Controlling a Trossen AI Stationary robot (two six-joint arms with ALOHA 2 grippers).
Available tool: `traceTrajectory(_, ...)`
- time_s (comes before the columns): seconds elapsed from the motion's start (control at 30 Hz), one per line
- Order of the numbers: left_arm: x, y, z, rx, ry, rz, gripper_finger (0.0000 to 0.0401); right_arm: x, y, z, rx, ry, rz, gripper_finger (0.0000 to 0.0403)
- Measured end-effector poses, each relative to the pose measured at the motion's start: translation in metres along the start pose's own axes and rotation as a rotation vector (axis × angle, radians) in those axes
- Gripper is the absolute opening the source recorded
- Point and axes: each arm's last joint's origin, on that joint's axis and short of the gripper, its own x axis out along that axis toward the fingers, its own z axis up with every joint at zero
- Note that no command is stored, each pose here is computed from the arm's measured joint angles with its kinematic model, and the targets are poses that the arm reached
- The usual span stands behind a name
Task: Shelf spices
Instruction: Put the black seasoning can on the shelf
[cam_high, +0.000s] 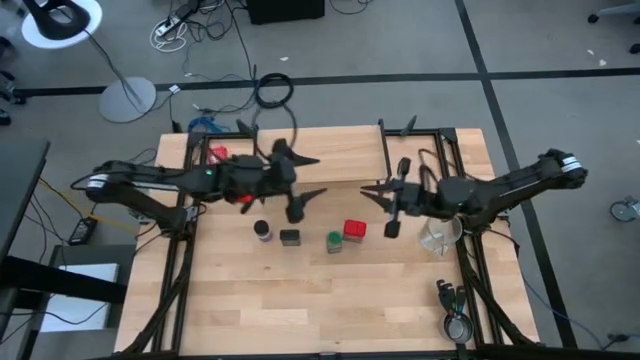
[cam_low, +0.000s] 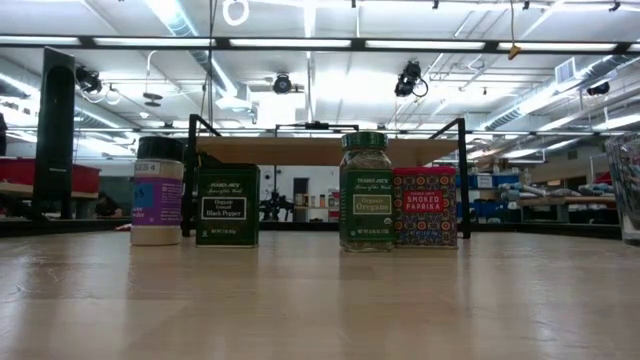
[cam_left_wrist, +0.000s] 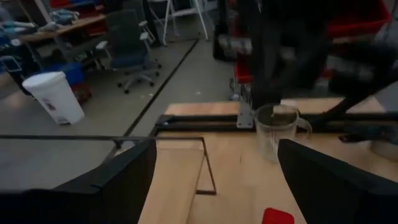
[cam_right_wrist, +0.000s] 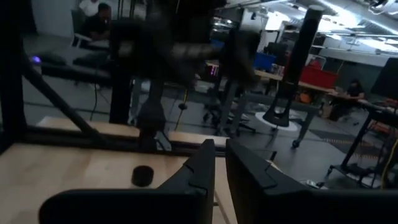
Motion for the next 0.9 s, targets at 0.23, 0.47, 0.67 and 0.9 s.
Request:
traceTrajectory(0.23, 0.027, -0.014, -0.028, -0.046, -0.116, -0.026, 0.0341, -0.018, -0.008, 0.001, 0.029, 0.065, 0.025, 0.0039)
traceTrajectory(0.47, 0.029, -0.017, -0.060, -0.109, -0.201, -0.002, 0.0341, -0.022, -0.008, 0.003, -0.024, 0.062, 0.022, 0.0039)
traceTrajectory(0.67, 0.028, -0.020, -0.086, -0.143, -0.195, -0.002, 0.0341, -0.022, -0.009, 0.003, -0.075, 0.063, 0.020, 0.0039)
traceTrajectory(0.9, 0.023, -0.020, -0.113, -0.154, -0.194, 0.024, 0.0341, -0.023, -0.012, 0.004, -0.131, 0.066, -0.035, 0.0039)
